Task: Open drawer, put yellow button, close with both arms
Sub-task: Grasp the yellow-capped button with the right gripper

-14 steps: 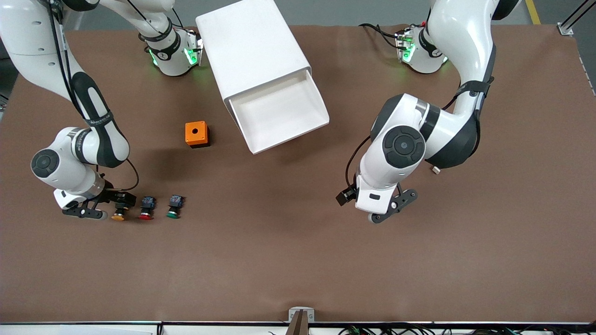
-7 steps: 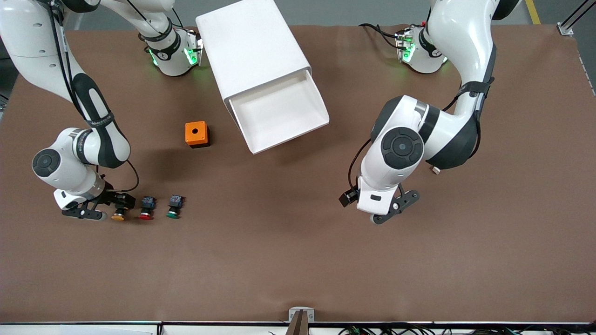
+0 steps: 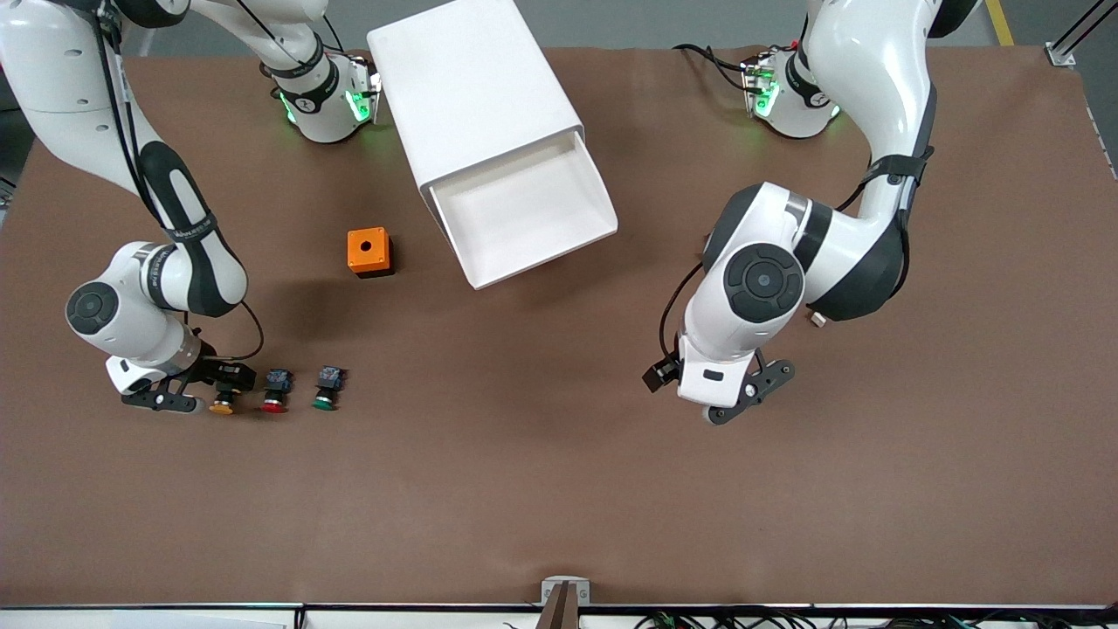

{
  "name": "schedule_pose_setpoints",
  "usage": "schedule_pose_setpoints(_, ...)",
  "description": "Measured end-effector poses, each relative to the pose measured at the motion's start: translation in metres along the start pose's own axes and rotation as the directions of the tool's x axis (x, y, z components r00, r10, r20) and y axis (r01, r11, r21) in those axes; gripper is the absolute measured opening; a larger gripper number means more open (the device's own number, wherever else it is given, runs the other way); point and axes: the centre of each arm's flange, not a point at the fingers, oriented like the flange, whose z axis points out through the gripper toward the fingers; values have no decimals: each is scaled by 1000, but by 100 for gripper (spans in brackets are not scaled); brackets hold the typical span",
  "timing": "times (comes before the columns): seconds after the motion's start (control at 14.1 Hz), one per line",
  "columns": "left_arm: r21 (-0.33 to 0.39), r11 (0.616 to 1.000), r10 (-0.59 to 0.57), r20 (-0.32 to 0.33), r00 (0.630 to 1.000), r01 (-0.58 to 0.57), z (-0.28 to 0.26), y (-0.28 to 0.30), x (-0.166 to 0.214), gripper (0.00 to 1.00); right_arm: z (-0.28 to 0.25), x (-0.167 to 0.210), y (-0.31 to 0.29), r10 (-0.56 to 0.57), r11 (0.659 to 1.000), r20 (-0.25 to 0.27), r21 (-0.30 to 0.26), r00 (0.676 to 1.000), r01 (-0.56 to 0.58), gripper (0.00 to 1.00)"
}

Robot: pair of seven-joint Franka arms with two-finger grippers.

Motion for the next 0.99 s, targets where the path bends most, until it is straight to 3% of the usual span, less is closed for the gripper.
schedule_pose_setpoints(0.14,0,1000,0,0,1000,0,0,0,0,100,0,0,0,0,1000,0,0,1000,0,47)
schedule_pose_setpoints(0.21,0,1000,0,0,1000,0,0,0,0,100,0,0,0,0,1000,0,0,1000,0,41)
schedule_pose_setpoints(0.57,-1,1000,0,0,1000,0,0,0,0,100,-8,5,0,0,1000,-9,0,1000,0,41)
schedule_pose_setpoints(0.99,0,1000,0,0,1000,0,0,0,0,100,-99,8,-19,58,997,111,47,992,-64,41)
